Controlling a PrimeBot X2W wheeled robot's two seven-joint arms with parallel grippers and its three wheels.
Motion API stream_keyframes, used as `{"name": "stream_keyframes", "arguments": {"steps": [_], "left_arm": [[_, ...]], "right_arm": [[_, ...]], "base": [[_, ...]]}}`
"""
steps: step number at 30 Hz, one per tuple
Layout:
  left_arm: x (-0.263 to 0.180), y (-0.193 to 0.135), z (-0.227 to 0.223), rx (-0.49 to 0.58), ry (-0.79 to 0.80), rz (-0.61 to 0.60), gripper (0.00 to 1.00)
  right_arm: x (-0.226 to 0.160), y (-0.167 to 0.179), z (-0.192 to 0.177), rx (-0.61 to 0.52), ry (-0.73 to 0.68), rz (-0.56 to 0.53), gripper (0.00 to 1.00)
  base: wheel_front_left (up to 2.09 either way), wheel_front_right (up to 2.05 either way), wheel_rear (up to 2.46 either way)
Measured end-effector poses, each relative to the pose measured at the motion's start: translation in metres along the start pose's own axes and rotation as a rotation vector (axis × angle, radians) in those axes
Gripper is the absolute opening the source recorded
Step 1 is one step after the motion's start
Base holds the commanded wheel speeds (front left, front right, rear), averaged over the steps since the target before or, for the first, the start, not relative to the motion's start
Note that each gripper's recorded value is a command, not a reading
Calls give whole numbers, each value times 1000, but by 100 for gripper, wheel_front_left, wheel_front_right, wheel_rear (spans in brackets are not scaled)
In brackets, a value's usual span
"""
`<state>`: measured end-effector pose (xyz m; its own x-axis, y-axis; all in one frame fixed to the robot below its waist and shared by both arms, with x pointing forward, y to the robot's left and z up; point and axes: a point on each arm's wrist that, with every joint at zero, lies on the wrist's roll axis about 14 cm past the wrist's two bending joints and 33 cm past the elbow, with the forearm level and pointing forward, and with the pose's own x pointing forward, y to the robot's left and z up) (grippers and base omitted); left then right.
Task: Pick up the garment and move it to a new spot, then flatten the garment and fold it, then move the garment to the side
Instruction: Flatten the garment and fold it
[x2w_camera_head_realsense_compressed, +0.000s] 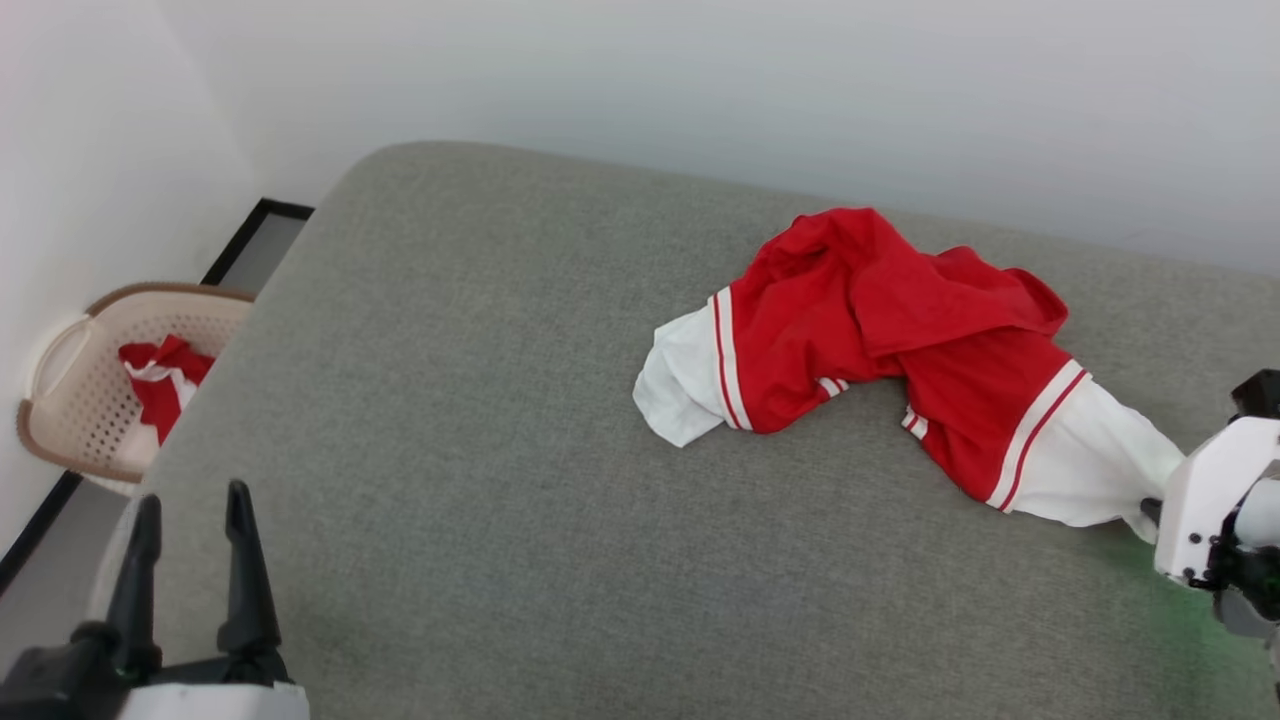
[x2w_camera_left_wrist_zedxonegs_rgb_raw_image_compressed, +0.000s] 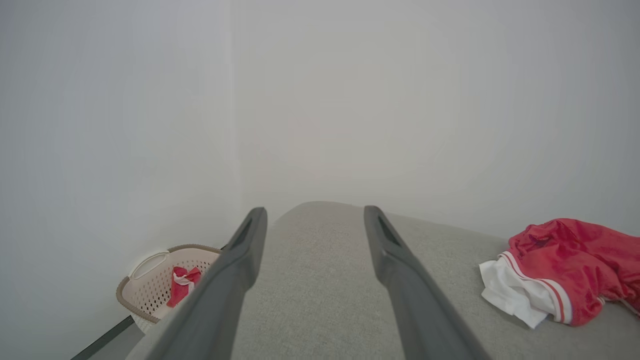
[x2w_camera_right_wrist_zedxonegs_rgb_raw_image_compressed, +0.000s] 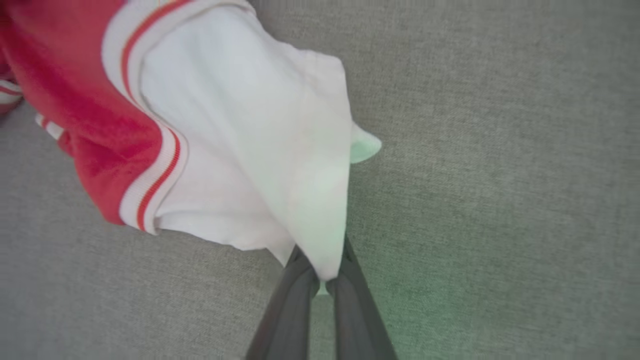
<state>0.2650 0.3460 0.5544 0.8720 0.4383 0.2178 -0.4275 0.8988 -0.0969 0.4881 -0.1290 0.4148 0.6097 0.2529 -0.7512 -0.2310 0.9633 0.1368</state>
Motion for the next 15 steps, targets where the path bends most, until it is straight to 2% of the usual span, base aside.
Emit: {"name": "stream_keyframes", "arguments": {"steps": [5, 15], "left_arm": [[-6, -5, -3, -5, 10, -21, 100], [-5, -25, -8, -26, 17, -92, 100]], "right_arm": [[-18, -15, 6, -20, -1, -23, 0], [-67, -94, -11, 29, 24, -170, 0]], "base": [[0, 0, 0], [0, 0, 0]]}}
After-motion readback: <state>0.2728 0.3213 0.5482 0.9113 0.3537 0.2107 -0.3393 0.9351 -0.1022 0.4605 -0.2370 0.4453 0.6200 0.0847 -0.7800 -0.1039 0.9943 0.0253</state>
